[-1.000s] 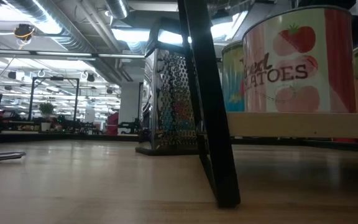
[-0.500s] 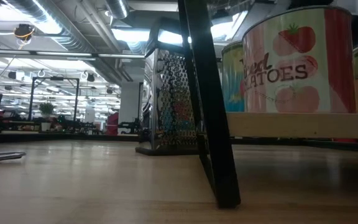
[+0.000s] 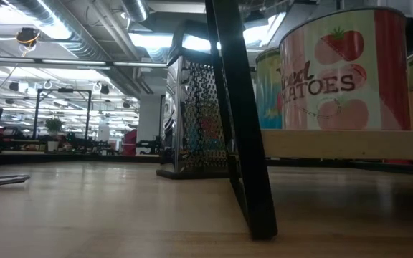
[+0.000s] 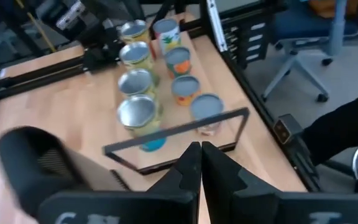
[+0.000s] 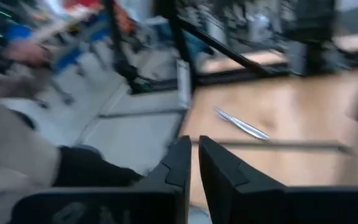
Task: Pick and place cans onto a shelf
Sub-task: Adjust the canned goods on the shelf, then return to Home Position
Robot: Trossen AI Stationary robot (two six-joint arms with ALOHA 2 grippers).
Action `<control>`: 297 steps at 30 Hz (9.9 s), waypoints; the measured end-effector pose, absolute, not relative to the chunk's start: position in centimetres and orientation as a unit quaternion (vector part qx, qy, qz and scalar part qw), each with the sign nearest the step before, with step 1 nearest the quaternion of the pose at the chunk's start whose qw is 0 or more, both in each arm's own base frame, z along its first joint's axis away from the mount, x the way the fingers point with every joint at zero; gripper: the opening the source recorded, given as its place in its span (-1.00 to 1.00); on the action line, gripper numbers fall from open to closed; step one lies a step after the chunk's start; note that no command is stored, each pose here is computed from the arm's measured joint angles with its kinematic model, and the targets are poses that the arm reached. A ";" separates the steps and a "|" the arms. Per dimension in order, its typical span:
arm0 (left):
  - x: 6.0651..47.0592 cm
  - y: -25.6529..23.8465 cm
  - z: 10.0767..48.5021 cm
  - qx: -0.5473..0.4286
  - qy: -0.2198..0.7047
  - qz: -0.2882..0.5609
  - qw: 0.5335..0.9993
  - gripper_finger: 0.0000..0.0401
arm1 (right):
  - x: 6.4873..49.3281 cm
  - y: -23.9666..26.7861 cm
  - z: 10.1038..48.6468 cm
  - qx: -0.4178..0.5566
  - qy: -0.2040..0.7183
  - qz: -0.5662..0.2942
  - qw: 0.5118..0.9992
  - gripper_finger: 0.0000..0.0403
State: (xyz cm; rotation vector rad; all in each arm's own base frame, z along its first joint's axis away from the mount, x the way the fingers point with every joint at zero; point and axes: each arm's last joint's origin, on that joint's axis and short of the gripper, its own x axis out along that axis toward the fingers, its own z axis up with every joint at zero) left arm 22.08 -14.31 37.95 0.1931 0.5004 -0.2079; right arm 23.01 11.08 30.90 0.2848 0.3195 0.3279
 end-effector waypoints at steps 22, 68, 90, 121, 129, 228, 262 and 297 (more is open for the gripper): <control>21.7 -14.9 28.1 0.043 0.199 -0.117 0.972 -0.98 | 26.6 14.0 29.7 0.139 0.066 0.233 0.960 -0.23; 21.7 -15.0 27.5 0.041 0.193 -0.133 0.971 -0.99 | 31.0 21.0 25.8 0.310 0.540 -0.093 0.777 -0.19; 21.7 -15.0 27.6 0.036 0.184 -0.132 0.973 -0.99 | 31.9 21.4 22.8 0.279 0.560 -0.128 0.769 -0.20; 13.6 -8.6 25.8 -0.015 -0.006 -0.069 0.998 -1.00 | 32.9 19.9 22.5 0.222 0.575 -0.088 0.783 -0.95; 12.9 -8.0 23.4 -0.029 -0.025 -0.069 0.997 -1.00 | 33.3 19.2 22.5 0.180 0.582 -0.051 0.791 -0.95; 12.9 -8.1 23.4 -0.029 -0.024 -0.075 0.996 -1.00 | 33.6 19.6 27.4 0.091 0.569 0.002 0.817 -0.77; 12.8 -8.2 23.4 -0.028 -0.024 -0.101 0.994 -1.00 | 33.8 7.0 28.0 -0.062 0.688 -0.180 0.700 -0.77; 12.8 -8.2 23.4 -0.028 -0.024 -0.101 0.994 -1.00 | 32.1 12.5 26.3 -0.051 0.702 -0.116 0.701 -0.77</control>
